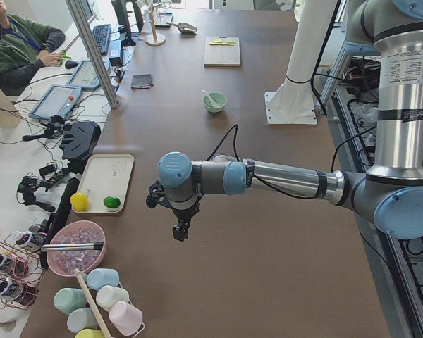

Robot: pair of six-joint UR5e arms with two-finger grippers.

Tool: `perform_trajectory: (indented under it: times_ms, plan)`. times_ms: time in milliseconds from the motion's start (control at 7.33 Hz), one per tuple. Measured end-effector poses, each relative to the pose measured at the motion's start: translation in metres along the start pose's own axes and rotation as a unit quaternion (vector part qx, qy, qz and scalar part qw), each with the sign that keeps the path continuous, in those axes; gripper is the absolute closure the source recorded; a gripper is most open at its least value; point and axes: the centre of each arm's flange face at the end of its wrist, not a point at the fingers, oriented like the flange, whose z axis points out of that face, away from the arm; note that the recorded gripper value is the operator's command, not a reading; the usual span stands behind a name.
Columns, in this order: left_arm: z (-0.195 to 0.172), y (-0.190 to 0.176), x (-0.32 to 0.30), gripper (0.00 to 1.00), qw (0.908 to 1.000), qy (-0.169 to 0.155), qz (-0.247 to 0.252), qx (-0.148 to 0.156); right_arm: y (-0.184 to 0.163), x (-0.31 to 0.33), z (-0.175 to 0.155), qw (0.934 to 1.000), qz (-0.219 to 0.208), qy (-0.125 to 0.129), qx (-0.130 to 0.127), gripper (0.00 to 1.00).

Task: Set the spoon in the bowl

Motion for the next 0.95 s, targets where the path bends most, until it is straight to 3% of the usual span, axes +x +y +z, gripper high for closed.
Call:
perform_trajectory:
  times_ms: [955]
  plan:
    - [-0.0026, -0.0008, 0.0027, 0.01, 1.0, -0.001, 0.003, 0.003, 0.0071, 0.005, 0.009, 0.9997, 0.012, -0.008, -0.017, 0.0]
